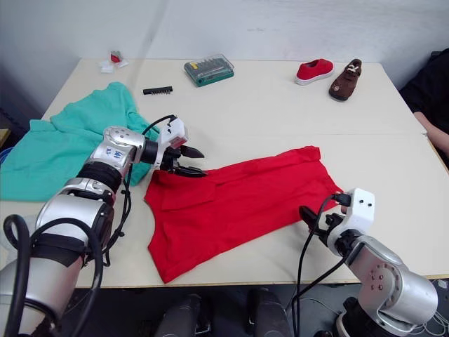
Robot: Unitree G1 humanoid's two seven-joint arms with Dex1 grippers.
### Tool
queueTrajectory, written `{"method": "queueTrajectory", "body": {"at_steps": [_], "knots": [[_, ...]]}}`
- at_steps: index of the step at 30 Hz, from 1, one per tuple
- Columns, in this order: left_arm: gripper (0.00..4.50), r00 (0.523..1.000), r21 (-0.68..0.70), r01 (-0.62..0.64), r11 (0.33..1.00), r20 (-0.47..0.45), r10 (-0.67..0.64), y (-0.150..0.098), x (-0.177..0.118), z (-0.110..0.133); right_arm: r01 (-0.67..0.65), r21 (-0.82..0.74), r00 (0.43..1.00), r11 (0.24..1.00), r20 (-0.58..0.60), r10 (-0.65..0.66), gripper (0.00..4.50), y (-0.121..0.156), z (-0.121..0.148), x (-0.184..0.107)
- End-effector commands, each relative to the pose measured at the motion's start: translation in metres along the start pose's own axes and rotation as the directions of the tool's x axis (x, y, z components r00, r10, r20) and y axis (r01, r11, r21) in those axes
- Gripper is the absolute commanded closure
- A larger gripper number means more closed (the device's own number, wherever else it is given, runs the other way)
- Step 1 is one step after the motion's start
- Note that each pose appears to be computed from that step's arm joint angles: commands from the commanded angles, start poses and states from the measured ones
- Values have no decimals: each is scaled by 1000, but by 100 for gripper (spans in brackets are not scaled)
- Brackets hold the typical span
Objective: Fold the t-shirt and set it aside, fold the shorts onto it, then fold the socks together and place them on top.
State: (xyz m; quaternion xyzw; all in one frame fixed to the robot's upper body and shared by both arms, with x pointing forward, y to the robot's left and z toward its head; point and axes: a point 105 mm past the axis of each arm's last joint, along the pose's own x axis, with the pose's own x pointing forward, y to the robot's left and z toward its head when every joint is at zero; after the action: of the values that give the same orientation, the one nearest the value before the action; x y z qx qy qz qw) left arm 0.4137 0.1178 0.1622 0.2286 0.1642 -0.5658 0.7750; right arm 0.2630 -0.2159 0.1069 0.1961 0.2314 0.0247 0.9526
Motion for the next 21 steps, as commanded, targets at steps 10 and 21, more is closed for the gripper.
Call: {"method": "queueTrajectory", "body": {"at_steps": [10,21], "knots": [[188,989,-29,-8,1000,-148,3,-6,19,-25,26,-6,1000,1000,-13,-26,0,-6,-1,-2],[450,991,-44,34,998,-131,-40,-10,18,-25,29,32,999,999,16,-29,90,-6,11,10]]}}
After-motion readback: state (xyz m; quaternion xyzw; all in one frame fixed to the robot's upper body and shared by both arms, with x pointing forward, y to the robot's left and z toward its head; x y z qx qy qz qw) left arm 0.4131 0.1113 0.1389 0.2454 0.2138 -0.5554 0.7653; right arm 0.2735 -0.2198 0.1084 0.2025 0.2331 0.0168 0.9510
